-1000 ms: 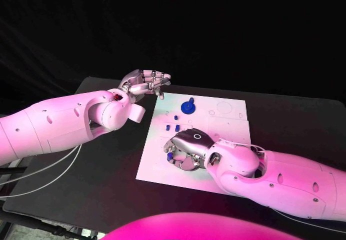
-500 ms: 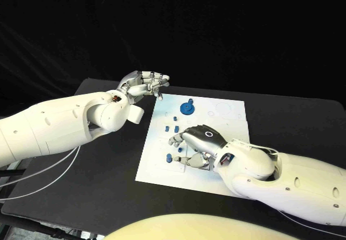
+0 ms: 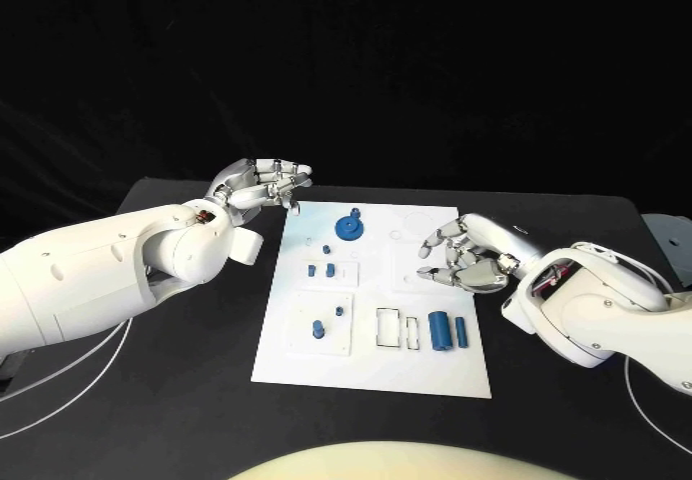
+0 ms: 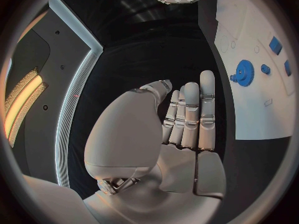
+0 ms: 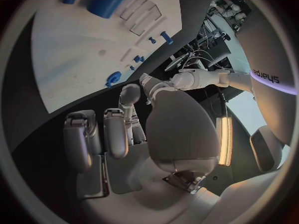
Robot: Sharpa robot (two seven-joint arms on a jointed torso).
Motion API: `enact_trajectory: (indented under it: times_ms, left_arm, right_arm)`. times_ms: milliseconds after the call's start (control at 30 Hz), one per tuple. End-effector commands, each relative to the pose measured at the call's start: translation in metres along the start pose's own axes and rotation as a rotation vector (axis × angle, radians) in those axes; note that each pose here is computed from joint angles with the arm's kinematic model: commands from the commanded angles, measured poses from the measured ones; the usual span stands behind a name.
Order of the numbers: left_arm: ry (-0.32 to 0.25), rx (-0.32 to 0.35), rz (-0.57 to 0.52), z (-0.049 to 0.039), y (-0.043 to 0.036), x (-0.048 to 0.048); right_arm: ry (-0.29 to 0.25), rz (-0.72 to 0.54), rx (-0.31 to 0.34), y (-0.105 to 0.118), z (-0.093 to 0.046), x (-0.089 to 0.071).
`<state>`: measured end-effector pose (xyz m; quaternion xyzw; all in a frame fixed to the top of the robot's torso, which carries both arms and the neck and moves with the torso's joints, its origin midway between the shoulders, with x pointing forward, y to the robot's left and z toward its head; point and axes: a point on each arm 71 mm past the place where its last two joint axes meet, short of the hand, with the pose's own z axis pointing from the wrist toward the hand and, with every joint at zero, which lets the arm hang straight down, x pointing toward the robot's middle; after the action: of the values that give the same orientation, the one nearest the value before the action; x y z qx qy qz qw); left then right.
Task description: Assemble the parts on the task board
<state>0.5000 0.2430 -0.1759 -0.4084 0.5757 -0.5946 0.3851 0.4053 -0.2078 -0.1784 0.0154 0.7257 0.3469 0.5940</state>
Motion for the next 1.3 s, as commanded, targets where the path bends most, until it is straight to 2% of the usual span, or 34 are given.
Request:
enact_trajectory:
  times_ms: [33, 267, 600, 933, 1300]
  left_arm:
    - [0.019, 0.005, -0.014, 0.0008, 0.0002, 0.0030]
    - [0.022, -0.001, -0.016, 0.0005, 0.0031, 0.0038]
    - [0.024, -0.005, -0.018, -0.0003, 0.0046, 0.0038]
    - [0.023, -0.007, -0.017, -0.0014, 0.0046, 0.0026]
    - [0.023, -0.008, -0.018, -0.0022, 0.0045, 0.0018]
  right_arm:
    - [0.105, 0.049, 0.109, -0.011, -0.011, 0.006]
    - [0.124, -0.016, 0.225, -0.025, -0.034, 0.014]
    - [0.174, -0.082, 0.292, -0.025, -0.048, 0.036]
    - [0.203, -0.105, 0.306, -0.022, -0.048, 0.053]
    - [0.200, -0.130, 0.290, -0.023, -0.038, 0.064]
